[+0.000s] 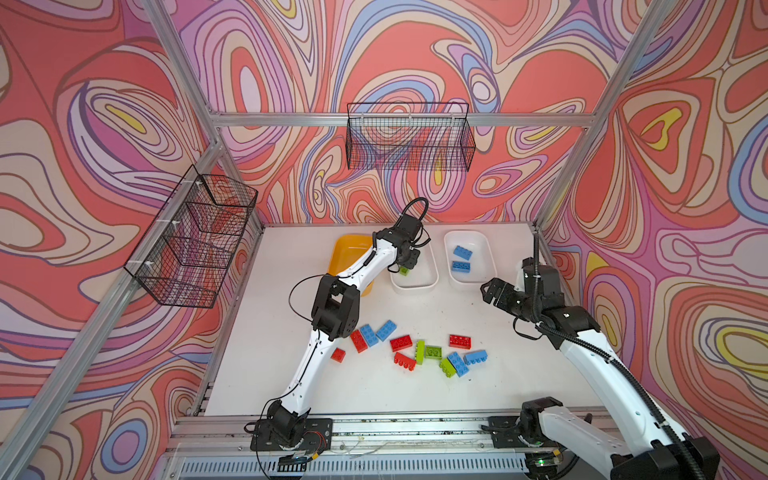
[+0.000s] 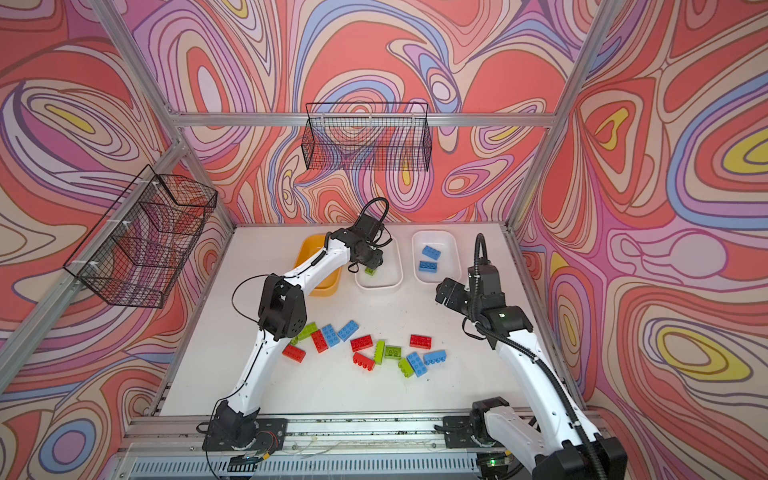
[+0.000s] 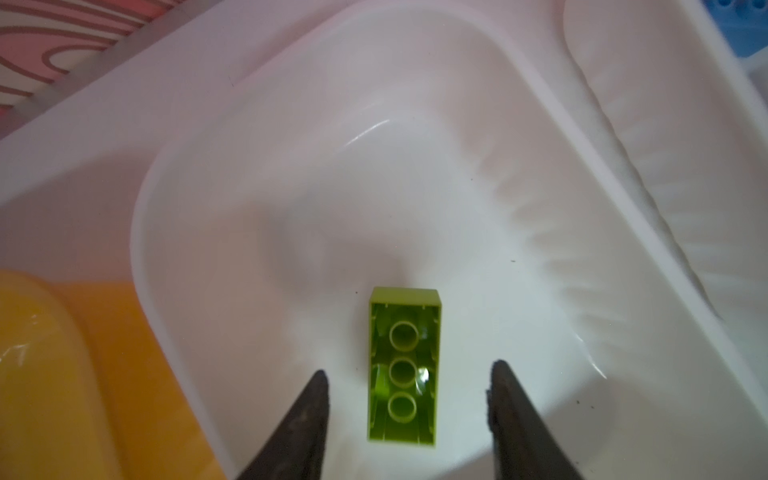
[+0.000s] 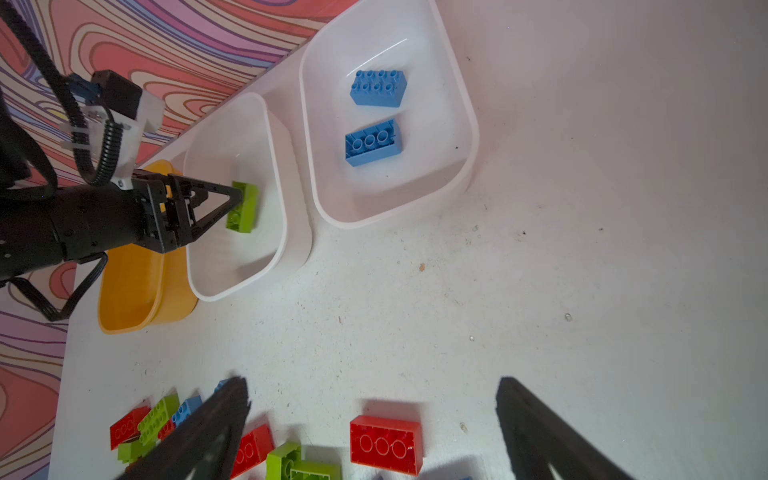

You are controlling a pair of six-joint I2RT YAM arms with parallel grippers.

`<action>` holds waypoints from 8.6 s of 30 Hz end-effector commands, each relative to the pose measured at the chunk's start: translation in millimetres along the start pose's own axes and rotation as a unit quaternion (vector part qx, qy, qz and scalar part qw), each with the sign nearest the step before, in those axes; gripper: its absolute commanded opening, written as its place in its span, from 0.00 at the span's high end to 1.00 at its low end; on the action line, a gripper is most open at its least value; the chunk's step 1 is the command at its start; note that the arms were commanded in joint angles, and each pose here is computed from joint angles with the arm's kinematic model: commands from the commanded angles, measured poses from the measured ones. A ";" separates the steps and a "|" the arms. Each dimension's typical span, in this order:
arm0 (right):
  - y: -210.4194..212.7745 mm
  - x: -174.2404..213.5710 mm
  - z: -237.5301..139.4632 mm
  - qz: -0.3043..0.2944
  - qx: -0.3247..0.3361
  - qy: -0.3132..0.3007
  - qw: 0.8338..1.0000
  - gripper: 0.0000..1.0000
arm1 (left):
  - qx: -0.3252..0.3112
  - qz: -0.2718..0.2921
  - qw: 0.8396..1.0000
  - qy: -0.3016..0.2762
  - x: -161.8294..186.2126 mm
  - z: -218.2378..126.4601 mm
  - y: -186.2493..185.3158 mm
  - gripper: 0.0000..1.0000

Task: Sort the legos into containers by color
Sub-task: 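Move the left gripper back to the pile and grasp another lime-green brick, then lift the green brick with the left gripper and drop it into the middle white tub, then grasp a lime-green brick with the right gripper while the left arm returns to the pile, then carry the green brick with the right gripper and drop it into the middle white tub, then move the right gripper back to the pile and grasp another lime-green brick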

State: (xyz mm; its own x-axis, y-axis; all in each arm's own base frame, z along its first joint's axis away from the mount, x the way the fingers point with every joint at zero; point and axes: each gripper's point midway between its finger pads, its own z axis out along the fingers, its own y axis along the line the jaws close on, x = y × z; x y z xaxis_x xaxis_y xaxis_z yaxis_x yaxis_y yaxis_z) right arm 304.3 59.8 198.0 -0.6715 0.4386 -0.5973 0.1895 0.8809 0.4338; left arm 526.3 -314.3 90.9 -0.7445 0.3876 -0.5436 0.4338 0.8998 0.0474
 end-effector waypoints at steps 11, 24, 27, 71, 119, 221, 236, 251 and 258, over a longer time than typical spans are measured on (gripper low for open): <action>15.8 -8.3 -8.4 -0.003 -0.029 -0.006 1.000 0.02 | -0.037 -0.070 0.996 -0.028 9.5 -94.4 27.9 0.37; 1.7 25.0 -10.7 -0.002 -0.037 0.014 0.999 0.02 | -0.007 -0.096 0.995 0.027 193.1 -172.5 -33.3 0.35; -2.5 33.5 -11.5 0.008 -0.040 0.016 0.999 0.02 | 0.021 -0.087 0.996 0.027 212.7 -176.3 -74.6 0.35; -19.6 39.5 -30.1 0.001 0.000 0.012 1.000 0.02 | -0.002 -0.025 0.992 0.126 264.8 -103.6 -146.5 0.71; -7.1 33.8 -12.2 -0.007 -0.015 0.033 0.999 0.03 | -0.012 -0.064 0.998 -0.005 17.9 -70.9 -55.1 0.91; 174.8 -29.7 278.8 -0.222 0.084 0.073 0.969 0.71 | 0.057 -0.240 0.964 -0.099 227.9 -232.8 23.8 0.00; 148.0 -6.3 162.9 -0.221 0.049 0.095 0.969 0.45 | 0.123 -0.227 0.958 -0.123 220.2 -240.3 -7.8 0.00; 61.4 161.7 36.2 -0.234 0.058 0.179 0.954 0.47 | 0.149 -0.202 0.960 -0.119 251.3 -238.1 -58.9 0.00; 38.5 214.9 20.1 -0.227 0.057 0.207 0.950 0.50 | 0.143 -0.192 0.965 -0.103 279.9 -229.3 -72.6 0.00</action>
State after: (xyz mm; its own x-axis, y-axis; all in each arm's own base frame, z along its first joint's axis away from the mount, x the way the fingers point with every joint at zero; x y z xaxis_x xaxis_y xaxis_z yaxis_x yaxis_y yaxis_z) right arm 189.7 195.8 78.6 -0.9103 -0.1522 -0.3849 -0.2006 0.9756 0.0887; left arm 169.4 -232.2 133.7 -0.7774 0.0116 -0.6289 0.3427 0.8461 -0.4081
